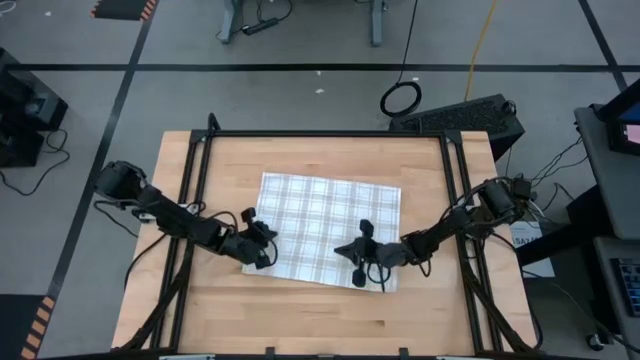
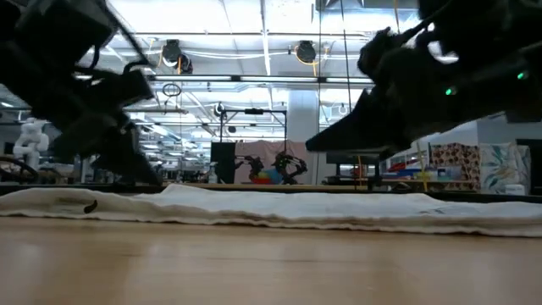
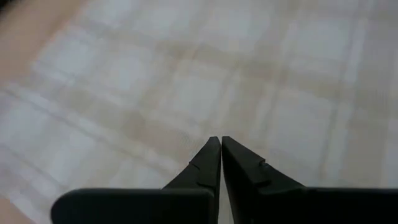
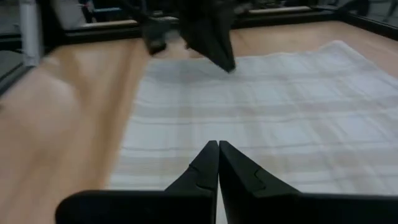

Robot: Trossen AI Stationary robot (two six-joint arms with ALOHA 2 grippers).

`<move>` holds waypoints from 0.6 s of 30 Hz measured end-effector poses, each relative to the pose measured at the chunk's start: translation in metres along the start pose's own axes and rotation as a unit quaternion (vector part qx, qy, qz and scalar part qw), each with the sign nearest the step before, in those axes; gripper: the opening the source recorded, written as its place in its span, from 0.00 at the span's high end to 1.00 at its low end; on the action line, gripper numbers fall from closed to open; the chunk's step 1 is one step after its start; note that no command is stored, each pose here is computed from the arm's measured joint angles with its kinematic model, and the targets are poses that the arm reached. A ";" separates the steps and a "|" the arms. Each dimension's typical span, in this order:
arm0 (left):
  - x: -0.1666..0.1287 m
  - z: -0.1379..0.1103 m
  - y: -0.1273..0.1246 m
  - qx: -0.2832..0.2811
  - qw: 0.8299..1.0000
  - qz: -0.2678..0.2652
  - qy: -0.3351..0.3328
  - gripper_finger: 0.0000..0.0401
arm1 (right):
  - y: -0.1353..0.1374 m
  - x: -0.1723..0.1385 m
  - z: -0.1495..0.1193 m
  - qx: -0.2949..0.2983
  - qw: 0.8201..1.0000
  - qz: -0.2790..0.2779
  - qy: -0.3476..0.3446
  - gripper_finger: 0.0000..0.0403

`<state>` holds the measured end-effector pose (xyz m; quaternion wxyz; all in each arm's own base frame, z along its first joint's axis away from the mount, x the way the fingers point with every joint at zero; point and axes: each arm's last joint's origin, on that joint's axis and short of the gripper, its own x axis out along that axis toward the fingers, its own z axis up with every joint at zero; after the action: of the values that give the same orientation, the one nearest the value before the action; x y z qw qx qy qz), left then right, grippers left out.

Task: Roll towel
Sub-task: Fold the brown checkered towel

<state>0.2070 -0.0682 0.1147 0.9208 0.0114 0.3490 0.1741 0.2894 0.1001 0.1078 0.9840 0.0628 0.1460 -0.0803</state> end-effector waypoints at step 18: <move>0.045 0.015 0.087 -0.050 0.994 0.062 0.069 0.94 | -0.026 0.022 -0.047 0.055 0.994 -0.067 0.073 0.99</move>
<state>0.2203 0.0298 0.1097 0.8816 -0.0255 0.4007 0.2482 0.2922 0.0787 0.0538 0.9582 0.1130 0.2162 -0.1494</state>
